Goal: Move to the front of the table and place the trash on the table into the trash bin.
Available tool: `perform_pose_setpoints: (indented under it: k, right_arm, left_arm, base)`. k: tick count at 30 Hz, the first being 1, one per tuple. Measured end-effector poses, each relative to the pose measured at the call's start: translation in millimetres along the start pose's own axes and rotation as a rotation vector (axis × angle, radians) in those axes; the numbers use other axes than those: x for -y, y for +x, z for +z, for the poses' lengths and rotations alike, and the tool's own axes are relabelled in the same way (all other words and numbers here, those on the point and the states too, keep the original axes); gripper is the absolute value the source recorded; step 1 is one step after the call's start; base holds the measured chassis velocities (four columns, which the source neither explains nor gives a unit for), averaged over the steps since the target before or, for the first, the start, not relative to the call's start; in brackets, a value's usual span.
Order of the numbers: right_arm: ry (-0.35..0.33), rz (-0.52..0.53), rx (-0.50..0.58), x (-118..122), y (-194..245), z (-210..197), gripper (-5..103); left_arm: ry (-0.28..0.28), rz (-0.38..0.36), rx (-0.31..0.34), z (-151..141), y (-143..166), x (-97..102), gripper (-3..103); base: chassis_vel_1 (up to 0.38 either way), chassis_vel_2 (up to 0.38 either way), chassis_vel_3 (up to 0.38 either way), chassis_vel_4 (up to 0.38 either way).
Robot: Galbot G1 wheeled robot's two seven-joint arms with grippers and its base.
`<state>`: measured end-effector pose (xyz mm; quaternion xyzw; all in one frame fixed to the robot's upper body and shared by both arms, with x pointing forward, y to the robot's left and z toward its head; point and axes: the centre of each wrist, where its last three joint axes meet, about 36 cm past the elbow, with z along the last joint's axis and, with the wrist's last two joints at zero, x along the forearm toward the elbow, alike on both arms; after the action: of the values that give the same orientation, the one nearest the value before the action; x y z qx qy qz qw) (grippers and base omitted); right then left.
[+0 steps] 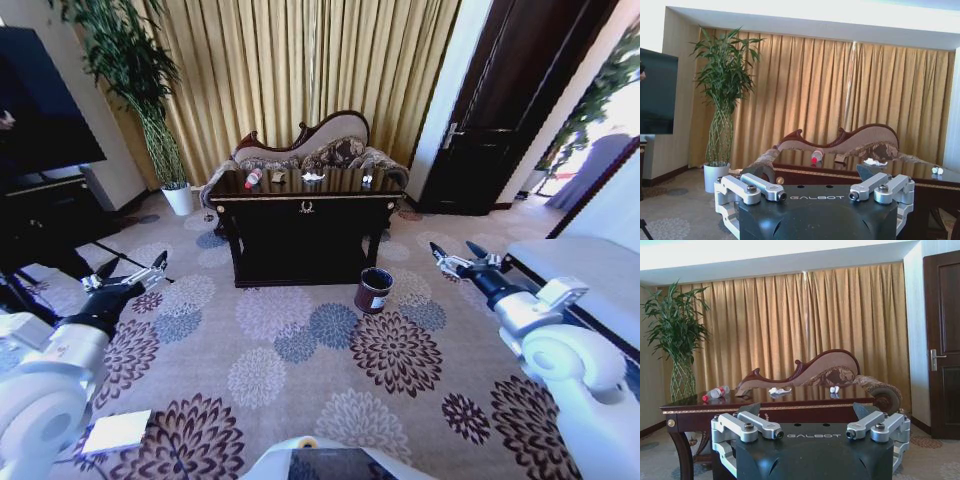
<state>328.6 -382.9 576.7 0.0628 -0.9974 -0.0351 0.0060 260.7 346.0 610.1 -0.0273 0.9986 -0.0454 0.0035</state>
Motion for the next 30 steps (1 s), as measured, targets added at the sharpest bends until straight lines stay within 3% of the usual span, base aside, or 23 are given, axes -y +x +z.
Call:
perform_pose_setpoints:
  k: [30]
  right_arm:
    - [0.0, -0.015, 0.003, -2.1, -4.8, 0.1, 100]
  left_arm:
    - [0.007, 0.012, 0.004, 0.8, -1.3, 2.0, 100]
  base:
    - [-0.124, 0.128, 0.123, -0.121]
